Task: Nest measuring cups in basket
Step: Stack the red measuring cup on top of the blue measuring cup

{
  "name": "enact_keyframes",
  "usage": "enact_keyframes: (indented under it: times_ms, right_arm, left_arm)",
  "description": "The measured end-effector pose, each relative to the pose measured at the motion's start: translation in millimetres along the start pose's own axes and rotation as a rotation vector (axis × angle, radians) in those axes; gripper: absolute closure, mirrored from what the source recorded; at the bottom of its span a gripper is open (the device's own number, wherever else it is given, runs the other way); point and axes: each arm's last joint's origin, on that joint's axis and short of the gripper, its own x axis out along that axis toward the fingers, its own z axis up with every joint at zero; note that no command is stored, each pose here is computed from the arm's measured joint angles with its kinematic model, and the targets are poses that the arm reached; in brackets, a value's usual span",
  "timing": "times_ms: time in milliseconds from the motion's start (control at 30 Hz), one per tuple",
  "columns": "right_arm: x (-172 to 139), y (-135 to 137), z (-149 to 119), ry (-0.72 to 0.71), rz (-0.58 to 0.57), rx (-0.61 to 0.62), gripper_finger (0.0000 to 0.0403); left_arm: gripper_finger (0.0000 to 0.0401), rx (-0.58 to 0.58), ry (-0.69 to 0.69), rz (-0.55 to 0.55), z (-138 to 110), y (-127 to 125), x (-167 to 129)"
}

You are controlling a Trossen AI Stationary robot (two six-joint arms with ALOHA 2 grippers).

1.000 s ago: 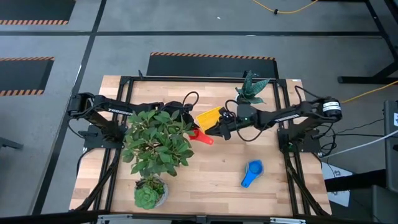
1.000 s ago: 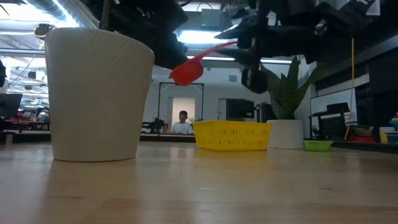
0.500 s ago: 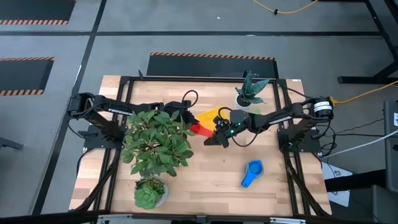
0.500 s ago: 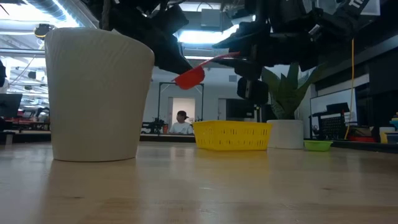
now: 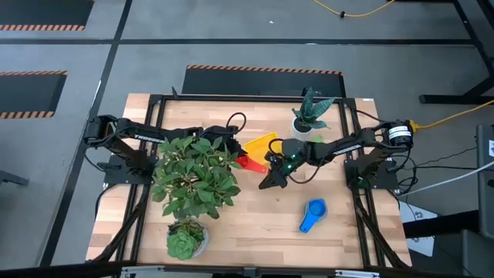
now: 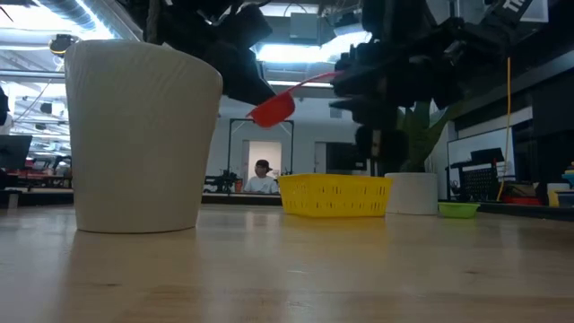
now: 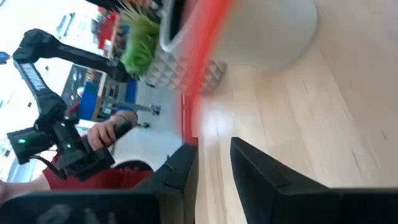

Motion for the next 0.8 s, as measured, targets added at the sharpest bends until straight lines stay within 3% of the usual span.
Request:
enact_keyframes:
  times_ms: [133,400,633,800]
  right_arm:
    - [0,-3,-2,0.016,-0.032,0.023,0.0305]
    - [0,2,1,0.001,0.025,-0.018,0.0305]
    - [-1,8,7,-0.052,0.076,-0.067,0.0305]
    - [-2,8,10,-0.137,0.041,-0.076,0.0305]
  left_arm:
    - [0.0389,0.0,-0.013,-0.037,0,-1,0]
    - [0.0389,0.0,-0.006,-0.049,-1,-2,0]
    - [0.0389,0.0,-0.023,-0.096,0,-3,0]
    - [0.0389,0.0,-0.022,-0.094,0,-3,0]
